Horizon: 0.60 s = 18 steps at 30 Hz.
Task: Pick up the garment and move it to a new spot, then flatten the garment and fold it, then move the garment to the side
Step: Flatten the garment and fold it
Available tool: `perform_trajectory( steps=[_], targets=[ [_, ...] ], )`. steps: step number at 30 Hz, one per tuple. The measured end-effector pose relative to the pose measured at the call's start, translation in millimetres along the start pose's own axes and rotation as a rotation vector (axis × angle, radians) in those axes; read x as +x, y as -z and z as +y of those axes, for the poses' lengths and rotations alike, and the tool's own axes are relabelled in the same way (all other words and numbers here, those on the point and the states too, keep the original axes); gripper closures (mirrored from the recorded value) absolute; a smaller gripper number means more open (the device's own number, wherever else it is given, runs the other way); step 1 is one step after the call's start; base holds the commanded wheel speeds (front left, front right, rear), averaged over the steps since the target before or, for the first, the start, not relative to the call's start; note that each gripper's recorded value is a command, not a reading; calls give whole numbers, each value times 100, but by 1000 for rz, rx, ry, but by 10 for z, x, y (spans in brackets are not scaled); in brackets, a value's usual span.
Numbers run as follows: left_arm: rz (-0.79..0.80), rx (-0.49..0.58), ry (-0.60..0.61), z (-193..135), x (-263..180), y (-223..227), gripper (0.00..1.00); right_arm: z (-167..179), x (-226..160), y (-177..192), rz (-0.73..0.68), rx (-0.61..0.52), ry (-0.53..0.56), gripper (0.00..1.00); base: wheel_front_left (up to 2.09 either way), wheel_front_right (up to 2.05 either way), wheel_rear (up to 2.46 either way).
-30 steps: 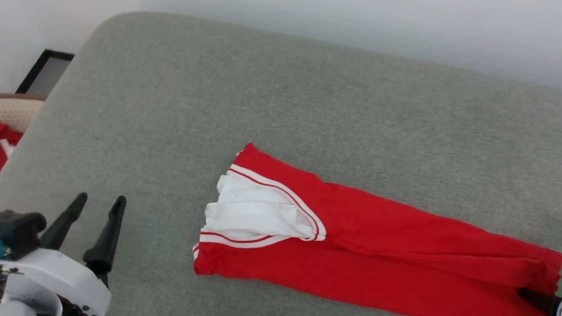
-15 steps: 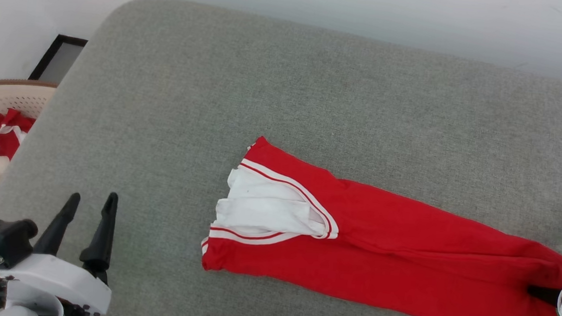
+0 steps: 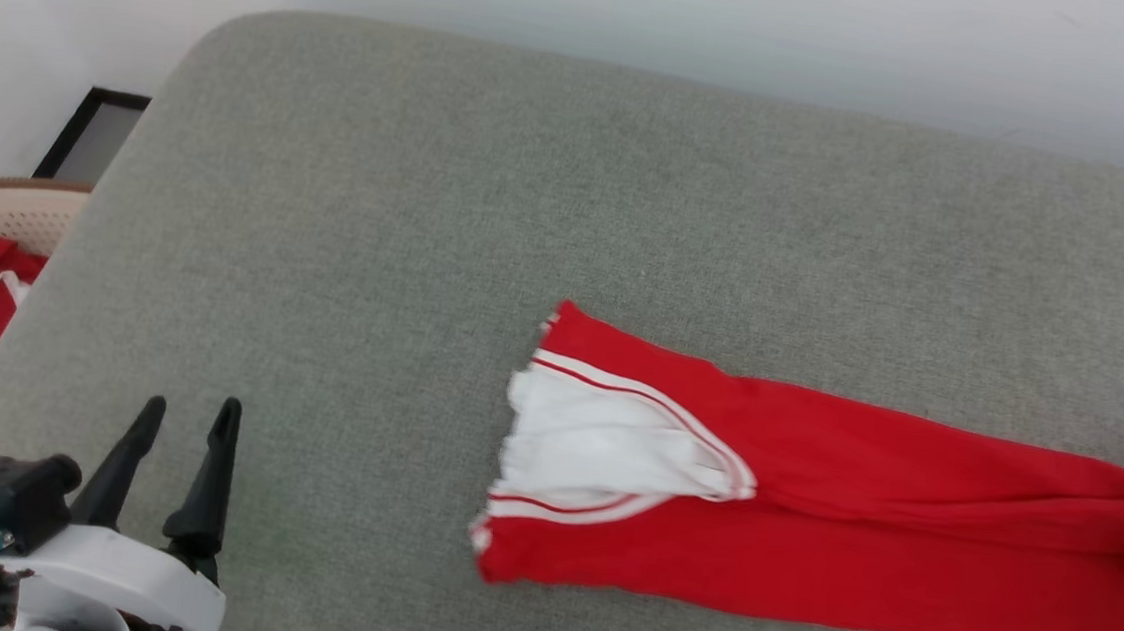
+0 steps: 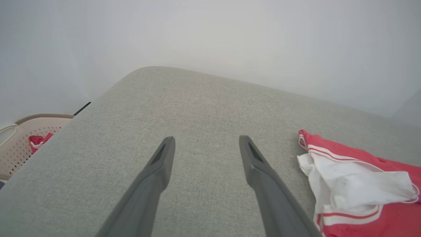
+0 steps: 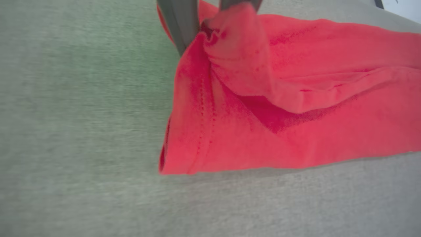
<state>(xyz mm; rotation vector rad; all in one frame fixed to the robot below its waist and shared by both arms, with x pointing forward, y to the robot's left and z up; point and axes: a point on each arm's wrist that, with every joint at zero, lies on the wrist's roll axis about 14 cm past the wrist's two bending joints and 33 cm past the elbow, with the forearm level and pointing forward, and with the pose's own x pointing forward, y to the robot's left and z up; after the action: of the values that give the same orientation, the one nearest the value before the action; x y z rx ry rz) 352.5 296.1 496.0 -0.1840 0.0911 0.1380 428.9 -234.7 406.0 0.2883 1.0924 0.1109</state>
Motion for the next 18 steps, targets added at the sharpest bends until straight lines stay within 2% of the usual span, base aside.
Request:
perform_trajectory(
  steps=[5,8,12,18],
  targets=[
    [-2,-5,8,-20,-26,21,0,-389,-225,-124,-65,30,102,100,0,0,0],
    [-4,-12,10,-26,-49,25,0,-473,-323,-153,-89,37,124,100,0,0,0],
    [-6,-17,17,-46,-93,34,0,-322,-435,-232,-131,27,76,100,0,0,0],
    [-26,-27,25,-71,-179,-9,0,246,-614,-279,-177,-38,-85,100,0,0,0]
  ],
)
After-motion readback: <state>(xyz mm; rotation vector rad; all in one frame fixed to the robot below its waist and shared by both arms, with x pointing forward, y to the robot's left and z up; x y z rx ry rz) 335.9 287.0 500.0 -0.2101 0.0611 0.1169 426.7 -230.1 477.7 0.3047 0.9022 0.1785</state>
